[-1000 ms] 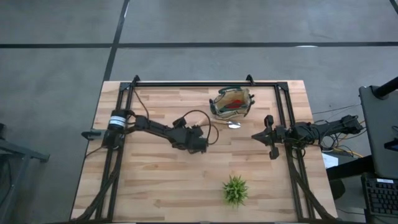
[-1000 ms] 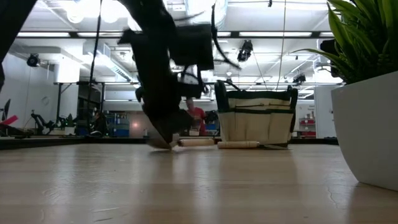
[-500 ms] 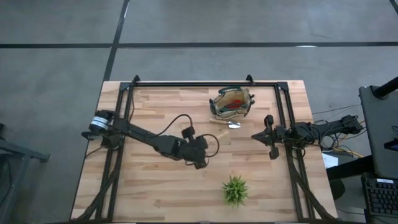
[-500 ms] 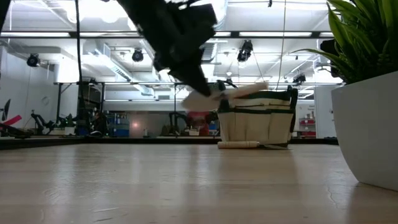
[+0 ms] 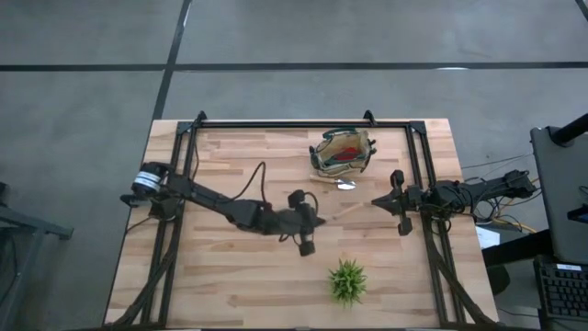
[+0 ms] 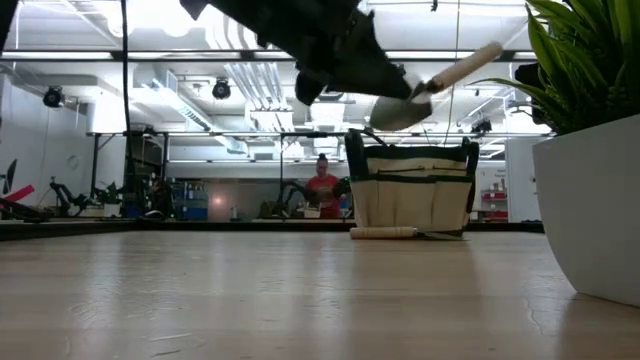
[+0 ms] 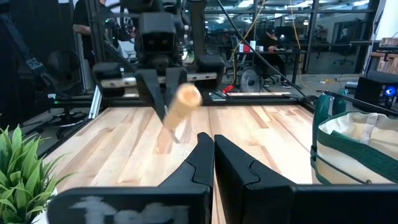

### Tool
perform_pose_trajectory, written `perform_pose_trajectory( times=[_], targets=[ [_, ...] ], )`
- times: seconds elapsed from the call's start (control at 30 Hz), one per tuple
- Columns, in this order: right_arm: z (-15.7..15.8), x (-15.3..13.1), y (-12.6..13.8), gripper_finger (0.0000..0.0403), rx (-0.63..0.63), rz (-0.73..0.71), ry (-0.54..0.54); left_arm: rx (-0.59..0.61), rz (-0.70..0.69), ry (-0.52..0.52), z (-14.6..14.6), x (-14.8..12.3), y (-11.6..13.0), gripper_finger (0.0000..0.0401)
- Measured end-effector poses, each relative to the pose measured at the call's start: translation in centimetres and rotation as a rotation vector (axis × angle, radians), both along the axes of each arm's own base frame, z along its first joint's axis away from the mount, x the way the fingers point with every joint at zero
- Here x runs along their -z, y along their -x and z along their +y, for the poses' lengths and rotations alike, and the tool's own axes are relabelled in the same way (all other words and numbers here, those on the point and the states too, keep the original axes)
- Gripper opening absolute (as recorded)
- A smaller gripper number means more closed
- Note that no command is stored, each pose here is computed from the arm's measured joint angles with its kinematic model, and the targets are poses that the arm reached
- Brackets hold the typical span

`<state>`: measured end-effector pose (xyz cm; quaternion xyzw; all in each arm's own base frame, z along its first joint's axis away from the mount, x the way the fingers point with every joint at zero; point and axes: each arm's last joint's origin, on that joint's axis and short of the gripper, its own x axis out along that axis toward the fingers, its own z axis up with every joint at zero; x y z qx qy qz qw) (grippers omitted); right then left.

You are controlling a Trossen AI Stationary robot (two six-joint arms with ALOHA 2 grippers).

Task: Pick & Place Garden tools in Gardening bag
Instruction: Put the brown trowel into the gardening bag

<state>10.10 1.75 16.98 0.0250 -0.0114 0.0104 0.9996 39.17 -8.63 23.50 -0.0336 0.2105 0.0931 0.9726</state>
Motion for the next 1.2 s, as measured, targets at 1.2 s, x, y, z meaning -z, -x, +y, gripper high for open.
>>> perform_pose_trajectory(
  times=[1.2],
  targets=[
    [0.8,-3.8,-0.5,0.0008,-0.124,-0.179,0.094,0.263,-0.467,0.718,10.4,-5.0,-2.0,0.0002]
  ],
)
